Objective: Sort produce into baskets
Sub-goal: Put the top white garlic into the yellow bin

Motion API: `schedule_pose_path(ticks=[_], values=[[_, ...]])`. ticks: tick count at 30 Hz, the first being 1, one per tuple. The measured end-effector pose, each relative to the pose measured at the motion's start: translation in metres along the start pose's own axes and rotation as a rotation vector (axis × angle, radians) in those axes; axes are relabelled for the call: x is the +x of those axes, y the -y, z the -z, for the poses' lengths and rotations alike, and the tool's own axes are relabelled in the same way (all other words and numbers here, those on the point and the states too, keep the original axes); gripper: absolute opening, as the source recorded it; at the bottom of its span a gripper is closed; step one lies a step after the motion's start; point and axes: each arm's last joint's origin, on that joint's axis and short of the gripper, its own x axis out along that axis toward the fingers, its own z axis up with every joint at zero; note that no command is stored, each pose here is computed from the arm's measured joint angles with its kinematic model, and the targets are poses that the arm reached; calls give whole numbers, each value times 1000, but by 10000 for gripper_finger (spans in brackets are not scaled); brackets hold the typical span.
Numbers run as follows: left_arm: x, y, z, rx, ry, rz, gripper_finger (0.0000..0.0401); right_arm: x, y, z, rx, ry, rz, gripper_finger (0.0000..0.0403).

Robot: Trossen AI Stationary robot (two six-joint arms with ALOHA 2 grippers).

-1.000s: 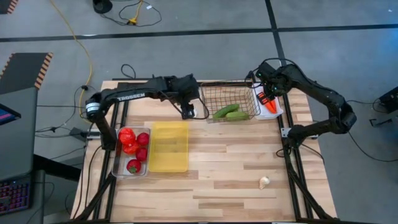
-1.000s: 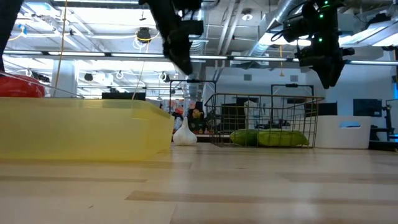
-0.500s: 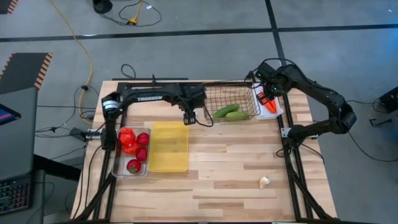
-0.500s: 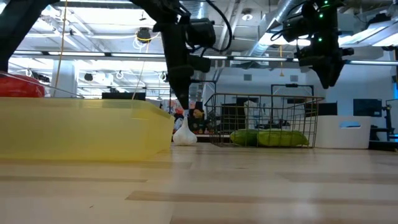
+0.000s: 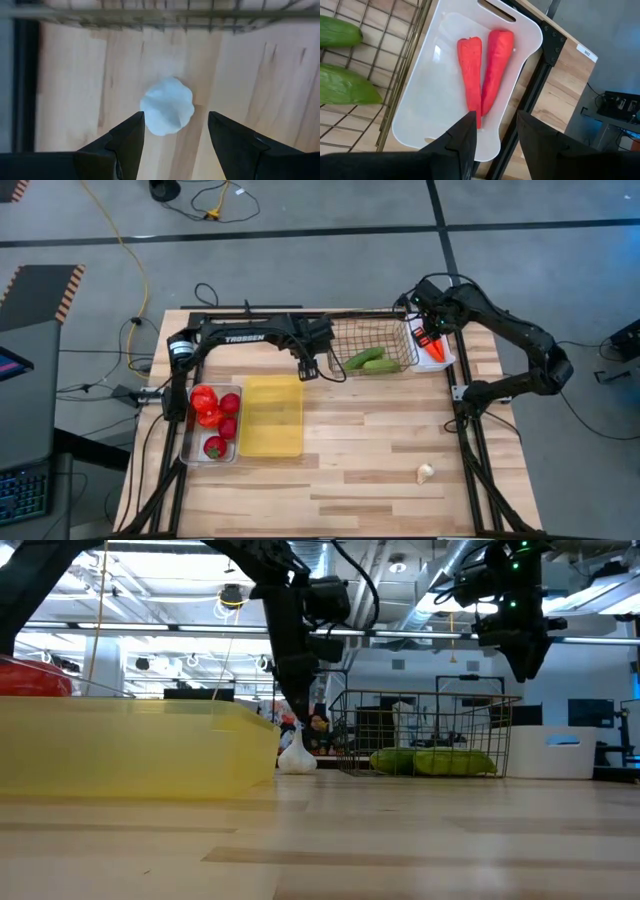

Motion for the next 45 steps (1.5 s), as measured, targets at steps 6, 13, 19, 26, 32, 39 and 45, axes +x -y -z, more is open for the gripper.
schedule_pose_path(ticks=[6, 13, 19, 26, 32, 39, 45], values=[[20, 2, 1, 7, -60, 4, 206, 0, 0, 0, -1, 0, 0, 169], [34, 4, 1, 12, -86, 5, 206, 0, 0, 0, 0, 0, 0, 169], [34, 2, 0, 2, -81, -22, 206, 0, 0, 0, 0, 0, 0, 169], [35, 0, 1, -9, -86, -28, 156, 0, 0, 0, 0, 0, 0, 169], [35, 0, 1, -9, -86, -29, 74, 0, 0, 0, 0, 0, 0, 169], [34, 0, 0, -5, -86, -32, 8, 0, 0, 0, 0, 0, 0, 169], [15, -3, -3, 4, -133, -23, 11, 0, 0, 0, 0, 0, 0, 169]])
